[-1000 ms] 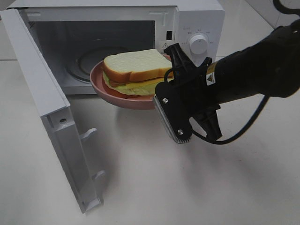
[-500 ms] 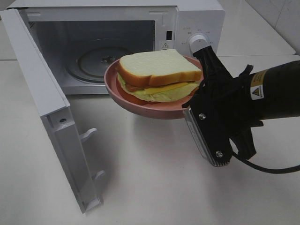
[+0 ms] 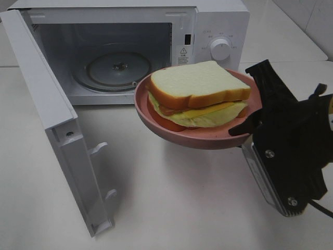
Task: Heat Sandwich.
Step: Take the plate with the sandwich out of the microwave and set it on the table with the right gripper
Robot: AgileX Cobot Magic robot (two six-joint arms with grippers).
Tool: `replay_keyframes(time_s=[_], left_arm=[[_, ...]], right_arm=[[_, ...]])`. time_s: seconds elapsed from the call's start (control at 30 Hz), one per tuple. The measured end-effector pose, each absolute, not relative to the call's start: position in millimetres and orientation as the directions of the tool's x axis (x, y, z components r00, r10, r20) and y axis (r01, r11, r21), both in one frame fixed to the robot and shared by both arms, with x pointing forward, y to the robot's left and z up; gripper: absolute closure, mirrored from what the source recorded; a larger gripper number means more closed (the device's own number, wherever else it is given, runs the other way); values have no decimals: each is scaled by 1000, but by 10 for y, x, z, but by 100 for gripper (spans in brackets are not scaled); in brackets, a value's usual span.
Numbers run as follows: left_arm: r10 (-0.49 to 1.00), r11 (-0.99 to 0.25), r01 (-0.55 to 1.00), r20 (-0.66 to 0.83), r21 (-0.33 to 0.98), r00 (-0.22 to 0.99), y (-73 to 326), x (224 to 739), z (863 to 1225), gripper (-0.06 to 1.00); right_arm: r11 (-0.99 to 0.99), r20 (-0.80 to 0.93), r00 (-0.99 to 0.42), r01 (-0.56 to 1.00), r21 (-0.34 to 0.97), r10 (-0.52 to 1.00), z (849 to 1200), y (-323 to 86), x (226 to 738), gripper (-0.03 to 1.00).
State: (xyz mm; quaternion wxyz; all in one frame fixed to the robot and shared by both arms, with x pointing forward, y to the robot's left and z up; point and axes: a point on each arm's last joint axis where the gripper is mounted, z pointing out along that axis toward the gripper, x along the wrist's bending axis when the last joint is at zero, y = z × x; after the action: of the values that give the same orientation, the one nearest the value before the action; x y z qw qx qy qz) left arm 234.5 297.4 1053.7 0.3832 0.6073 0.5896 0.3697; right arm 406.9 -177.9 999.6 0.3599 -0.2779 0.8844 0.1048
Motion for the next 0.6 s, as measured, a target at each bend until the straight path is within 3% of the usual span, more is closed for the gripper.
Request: replay_keyframes(time_s=[0.6], left_arm=[[1000,-11,433,-3,901,31,2974,2345,10537,-3]], right_arm=[[834,-681,-591,-549,-53,-432,10081,-2213,3546,80]])
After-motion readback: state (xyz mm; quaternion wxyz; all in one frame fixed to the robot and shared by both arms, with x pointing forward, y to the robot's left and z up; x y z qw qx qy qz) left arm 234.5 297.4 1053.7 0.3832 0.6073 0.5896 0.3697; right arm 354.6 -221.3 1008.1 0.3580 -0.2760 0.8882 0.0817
